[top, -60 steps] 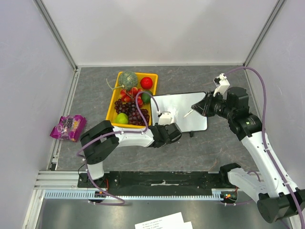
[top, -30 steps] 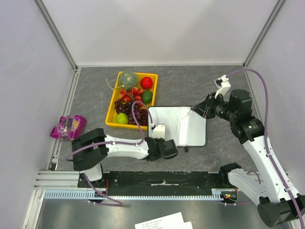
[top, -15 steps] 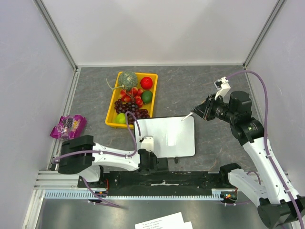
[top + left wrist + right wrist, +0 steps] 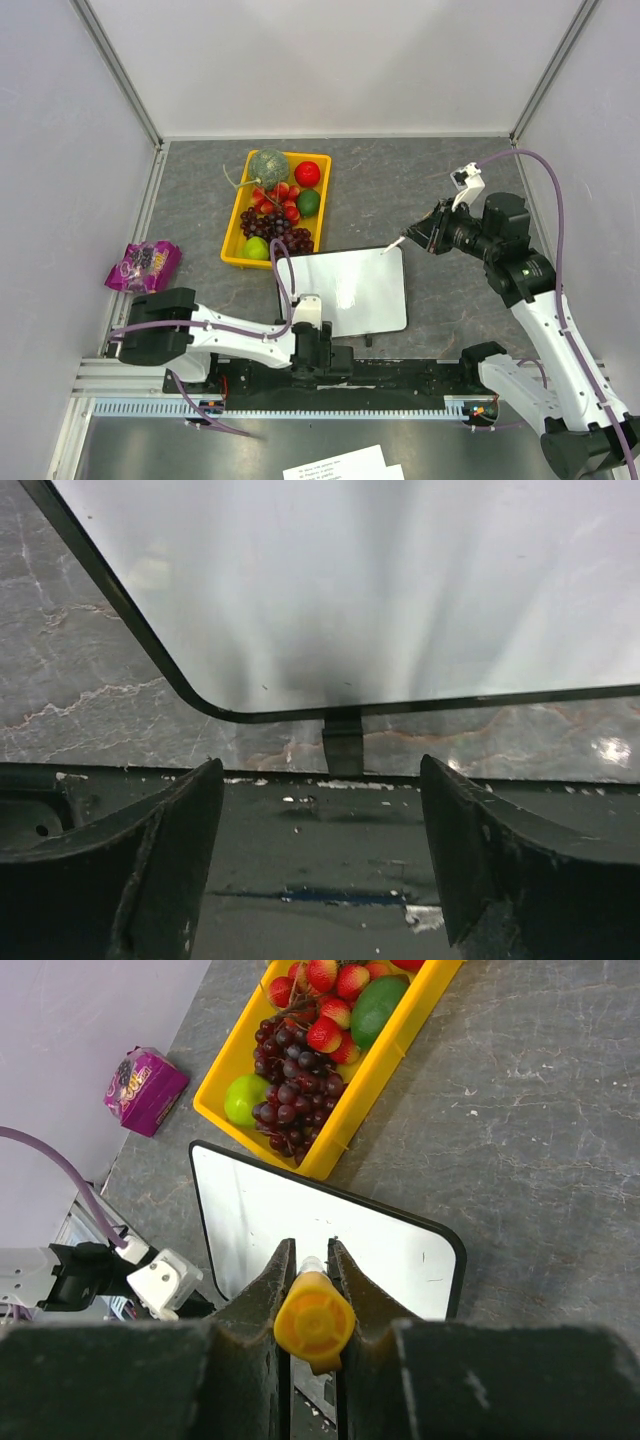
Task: Write a sentence on the whiteboard
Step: Move the whiteboard to the center of the board.
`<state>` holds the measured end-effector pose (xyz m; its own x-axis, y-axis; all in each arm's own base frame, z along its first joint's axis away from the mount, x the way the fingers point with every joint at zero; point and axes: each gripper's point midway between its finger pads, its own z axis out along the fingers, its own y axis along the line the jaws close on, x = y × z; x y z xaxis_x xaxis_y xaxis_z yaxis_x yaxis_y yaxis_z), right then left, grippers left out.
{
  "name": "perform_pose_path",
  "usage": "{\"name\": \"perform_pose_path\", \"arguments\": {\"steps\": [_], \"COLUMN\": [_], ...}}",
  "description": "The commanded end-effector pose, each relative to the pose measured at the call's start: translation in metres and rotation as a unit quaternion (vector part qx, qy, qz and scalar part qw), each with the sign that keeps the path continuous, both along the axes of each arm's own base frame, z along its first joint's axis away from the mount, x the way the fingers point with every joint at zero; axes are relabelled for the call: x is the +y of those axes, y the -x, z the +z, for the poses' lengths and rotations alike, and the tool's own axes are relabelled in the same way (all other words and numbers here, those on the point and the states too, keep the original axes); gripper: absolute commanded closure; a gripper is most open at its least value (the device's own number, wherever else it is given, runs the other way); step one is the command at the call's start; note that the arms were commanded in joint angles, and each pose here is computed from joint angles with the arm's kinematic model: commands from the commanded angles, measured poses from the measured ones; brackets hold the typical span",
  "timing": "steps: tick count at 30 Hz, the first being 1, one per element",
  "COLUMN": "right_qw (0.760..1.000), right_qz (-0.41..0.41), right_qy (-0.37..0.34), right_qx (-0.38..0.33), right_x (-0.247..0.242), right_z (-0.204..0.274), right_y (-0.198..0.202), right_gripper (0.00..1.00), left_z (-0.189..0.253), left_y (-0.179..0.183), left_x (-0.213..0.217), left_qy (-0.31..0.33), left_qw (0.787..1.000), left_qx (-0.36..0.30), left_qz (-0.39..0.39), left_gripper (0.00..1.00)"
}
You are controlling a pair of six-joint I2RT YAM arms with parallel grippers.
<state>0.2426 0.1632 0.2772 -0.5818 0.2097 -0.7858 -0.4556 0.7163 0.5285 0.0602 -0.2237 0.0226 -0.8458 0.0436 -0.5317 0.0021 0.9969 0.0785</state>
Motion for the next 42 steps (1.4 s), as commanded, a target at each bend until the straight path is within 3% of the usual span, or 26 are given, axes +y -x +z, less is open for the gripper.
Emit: {"name": "perform_pose_path", "arguments": {"steps": [1,7,16,27,33,42], "right_qw": [1.0,0.999,0.999,0.998,0.998,0.999], "right_qz": [0.019,0.033,0.03,0.028,0.031,0.019], "right_qy": [-0.006,0.015,0.002,0.005,0.006,-0.009], "right_qx": [-0.017,-0.018,-0.03,-0.053,-0.048,-0.042], "right_x": [0.003,0.001,-0.005,-0.01,-0.009,-0.009], "right_z": [0.008,0.004,-0.009,-0.007,-0.013,-0.018], "right_y": [0.004,0.011,0.039,0.055,0.054,0.051], "right_gripper": [1.0,1.0,1.0,1.0,1.0,1.0], "left_z": [0.037,0.075,0.106,0.133,0.145,0.165], "left_y": [-0.004,-0.002,0.016,0.015,0.007,-0.051], "left_x": [-0.011,-0.023,-0.045,-0.037,-0.056,-0.062], "left_qy": [0.03,0.094,0.255,0.338,0.377,0.406], "left_qw": [0.999,0.992,0.951,0.919,0.896,0.87], "left_qx": [-0.024,-0.024,-0.008,-0.029,-0.023,-0.048], "left_qz": [-0.017,-0.08,-0.174,-0.202,-0.234,-0.275], "left_gripper": [0.15,0.12,0.12,0.05,0.02,0.02]}}
